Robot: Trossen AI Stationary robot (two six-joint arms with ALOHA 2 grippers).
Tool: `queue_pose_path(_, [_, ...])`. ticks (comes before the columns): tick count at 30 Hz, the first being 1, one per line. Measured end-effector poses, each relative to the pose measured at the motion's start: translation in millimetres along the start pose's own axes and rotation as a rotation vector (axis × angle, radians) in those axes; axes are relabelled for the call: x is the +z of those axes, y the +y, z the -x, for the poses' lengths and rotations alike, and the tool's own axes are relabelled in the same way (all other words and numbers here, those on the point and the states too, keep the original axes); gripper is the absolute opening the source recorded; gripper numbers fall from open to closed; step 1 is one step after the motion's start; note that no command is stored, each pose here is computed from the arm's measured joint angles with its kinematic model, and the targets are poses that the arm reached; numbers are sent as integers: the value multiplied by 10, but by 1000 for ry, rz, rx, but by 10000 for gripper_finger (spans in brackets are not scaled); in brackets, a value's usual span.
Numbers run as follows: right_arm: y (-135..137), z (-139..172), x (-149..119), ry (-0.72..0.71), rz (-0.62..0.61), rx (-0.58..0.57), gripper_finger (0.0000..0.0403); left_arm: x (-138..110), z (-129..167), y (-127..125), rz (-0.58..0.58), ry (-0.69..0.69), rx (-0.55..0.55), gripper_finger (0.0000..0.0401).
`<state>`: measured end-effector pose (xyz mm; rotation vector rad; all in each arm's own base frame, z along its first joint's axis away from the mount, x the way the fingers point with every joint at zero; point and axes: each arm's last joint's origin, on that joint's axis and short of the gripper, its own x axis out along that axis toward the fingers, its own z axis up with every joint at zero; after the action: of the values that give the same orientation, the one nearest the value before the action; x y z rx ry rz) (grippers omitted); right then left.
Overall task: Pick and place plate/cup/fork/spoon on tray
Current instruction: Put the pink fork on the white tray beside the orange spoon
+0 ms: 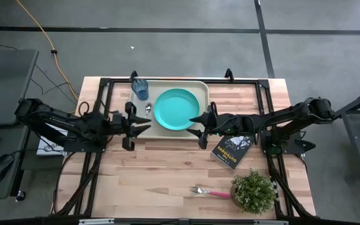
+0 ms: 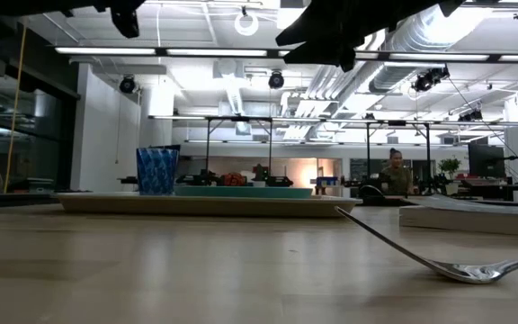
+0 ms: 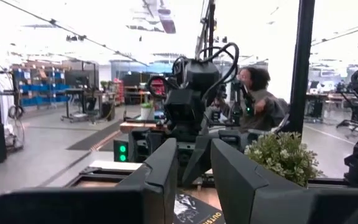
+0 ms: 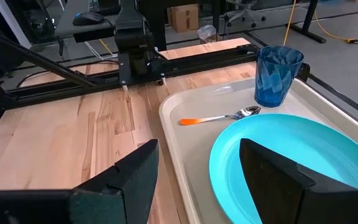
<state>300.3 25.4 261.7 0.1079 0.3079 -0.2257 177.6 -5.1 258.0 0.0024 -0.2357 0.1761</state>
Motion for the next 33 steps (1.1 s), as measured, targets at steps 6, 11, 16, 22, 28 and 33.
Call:
queue_pose_path(6, [-4,0,0,-2,6,-12,216,20,63,17,-2,7,0,81])
queue_pose_path(11, [2,0,-1,2,6,8,216,-23,60,14,-26,47,-2,81])
queue_pose_path(16, [2,0,-1,2,6,9,216,-28,58,14,-37,50,-2,81])
queue_pose_path(22, [17,1,-3,10,39,61,216,-29,58,13,-37,51,-3,81])
queue_pose_path(28, [33,-1,37,-31,57,92,216,-29,58,15,-37,51,-2,81])
queue_pose_path(33, [83,17,150,-121,-66,245,216,-28,57,18,-75,50,5,81])
